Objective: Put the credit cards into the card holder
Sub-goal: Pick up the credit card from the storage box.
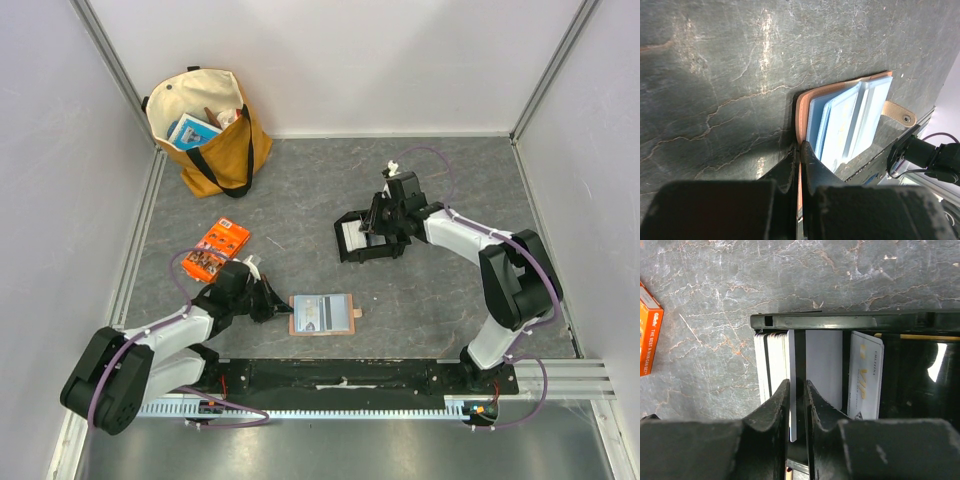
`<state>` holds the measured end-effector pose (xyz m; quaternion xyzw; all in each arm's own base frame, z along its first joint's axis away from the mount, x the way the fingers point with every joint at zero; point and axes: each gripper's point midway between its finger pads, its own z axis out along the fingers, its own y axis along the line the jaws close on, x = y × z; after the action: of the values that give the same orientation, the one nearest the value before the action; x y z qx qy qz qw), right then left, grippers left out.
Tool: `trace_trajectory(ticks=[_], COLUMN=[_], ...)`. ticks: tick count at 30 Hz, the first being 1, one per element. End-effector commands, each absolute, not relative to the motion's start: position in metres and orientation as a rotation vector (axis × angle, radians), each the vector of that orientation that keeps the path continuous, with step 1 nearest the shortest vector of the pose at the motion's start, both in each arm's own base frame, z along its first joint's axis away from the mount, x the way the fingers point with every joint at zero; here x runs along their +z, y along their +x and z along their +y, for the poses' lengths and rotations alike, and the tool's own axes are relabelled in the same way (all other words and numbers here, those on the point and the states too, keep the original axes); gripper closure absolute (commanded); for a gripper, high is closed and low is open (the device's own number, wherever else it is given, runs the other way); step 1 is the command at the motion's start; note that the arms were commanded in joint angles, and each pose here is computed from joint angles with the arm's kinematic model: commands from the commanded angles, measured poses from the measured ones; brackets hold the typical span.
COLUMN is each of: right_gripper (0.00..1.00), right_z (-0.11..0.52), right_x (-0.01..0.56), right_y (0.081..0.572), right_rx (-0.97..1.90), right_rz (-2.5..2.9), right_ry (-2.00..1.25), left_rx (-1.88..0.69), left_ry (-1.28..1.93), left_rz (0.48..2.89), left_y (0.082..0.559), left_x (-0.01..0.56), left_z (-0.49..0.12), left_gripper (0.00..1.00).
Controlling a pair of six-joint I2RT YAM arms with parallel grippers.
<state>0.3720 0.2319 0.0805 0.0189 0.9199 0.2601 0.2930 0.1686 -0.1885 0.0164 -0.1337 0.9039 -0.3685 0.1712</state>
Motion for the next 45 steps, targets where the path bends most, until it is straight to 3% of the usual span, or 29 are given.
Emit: trace_trajectory(ticks=[1,9,23,27,30,45], right_gripper=[0.80,0.87,0.79,0.84,1.00,1.00], right_z=[0.225,0.208,0.207,0.207,0.207,0.197], right_x=[0.100,0.085,0.056,0.058,0.071,0.171], right_y=[0.379,0.382,0.386,0.390,0.394,0.364], right_rx=[0.708,0.620,0.569,0.553,0.554,0.604], right_rz=[2.388,2.423,2.495,2.489,2.455,2.220], right_ry=[0.066,0.090,0.080,0.074,0.063,0.071], left_rx=[-1.073,-1.077,-1.076,-1.080,-1.080,-1.102], left_ry=[-0.303,-0.301,-0.304,-0.301,-0.302,-0.301], left_rz=[2.523,2.521,2.525,2.521,2.520,2.485], left_y=[0.178,0.178,0.176,0.176,0.176,0.177], left_x=[0.027,0.027,0.025,0.026,0.026,0.035], left_z=[-0.195,-0.195,-0.194,-0.195,-0.195,-0.196], left_gripper=[0.98,0.98,0.98,0.98,0.98,0.98])
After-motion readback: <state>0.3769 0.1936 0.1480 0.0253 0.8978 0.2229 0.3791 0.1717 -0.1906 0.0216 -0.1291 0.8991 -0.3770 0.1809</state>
